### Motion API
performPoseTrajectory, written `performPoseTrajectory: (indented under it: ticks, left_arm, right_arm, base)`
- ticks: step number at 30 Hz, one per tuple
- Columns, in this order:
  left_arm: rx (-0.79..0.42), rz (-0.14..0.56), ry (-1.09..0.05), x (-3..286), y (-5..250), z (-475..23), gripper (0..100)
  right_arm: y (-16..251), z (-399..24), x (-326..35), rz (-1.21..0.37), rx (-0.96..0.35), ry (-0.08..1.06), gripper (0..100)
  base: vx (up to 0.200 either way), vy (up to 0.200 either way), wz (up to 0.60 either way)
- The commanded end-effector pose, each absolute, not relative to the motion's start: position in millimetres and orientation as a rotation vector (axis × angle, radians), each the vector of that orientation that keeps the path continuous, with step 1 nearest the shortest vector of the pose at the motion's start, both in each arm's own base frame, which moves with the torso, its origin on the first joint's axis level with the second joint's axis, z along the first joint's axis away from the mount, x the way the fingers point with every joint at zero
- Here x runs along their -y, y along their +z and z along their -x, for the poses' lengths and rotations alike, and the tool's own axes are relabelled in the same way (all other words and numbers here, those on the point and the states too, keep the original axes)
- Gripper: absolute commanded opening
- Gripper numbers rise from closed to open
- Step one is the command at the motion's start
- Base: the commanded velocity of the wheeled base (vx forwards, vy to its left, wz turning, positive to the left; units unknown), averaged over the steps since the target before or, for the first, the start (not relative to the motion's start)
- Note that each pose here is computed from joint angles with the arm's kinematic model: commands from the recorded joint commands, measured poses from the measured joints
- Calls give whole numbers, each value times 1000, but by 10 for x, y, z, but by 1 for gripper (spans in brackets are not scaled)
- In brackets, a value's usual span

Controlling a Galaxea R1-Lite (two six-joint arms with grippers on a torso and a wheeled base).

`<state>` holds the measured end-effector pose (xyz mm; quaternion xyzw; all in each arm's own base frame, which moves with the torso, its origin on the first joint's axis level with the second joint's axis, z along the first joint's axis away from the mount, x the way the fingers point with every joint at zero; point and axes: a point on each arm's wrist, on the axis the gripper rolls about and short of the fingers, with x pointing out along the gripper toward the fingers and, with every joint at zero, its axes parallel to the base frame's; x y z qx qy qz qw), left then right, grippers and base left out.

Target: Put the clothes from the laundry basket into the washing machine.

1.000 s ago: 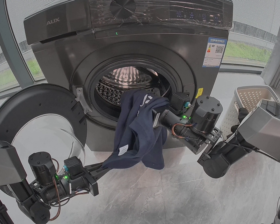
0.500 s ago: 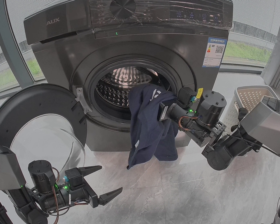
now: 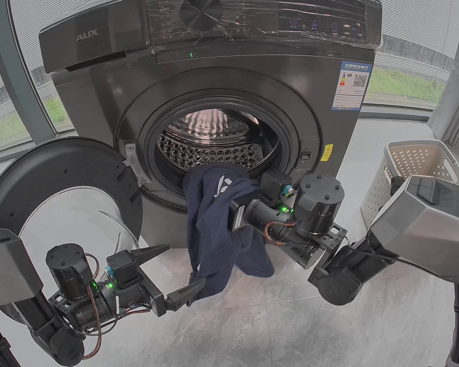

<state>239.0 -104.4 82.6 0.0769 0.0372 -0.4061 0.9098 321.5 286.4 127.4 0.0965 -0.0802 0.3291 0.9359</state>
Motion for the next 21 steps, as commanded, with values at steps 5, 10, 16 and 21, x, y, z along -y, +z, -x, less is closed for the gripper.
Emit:
performPoseTrajectory:
  ticks: [5, 10, 16, 21]
  left_arm:
    - [-25, -134, -825, 1098, 908, -2540, 100]
    - [-56, -134, -811, 1105, 827, -2566, 100]
    - [-87, -134, -787, 1100, 745, -2603, 100]
    - [-103, -133, -783, 1109, 683, -2651, 100]
  right_arm:
    - [1101, -3053, -3098, -190, 125, 736, 0]
    - [1195, -2857, -3208, -206, 138, 788, 0]
    - [1323, -2650, -3240, -235, 139, 817, 0]
    - [1360, -2546, -3242, -246, 131, 835, 0]
  base:
    - [0, 0, 0]
    - [0, 0, 0]
    - [0, 0, 0]
    - [0, 0, 0]
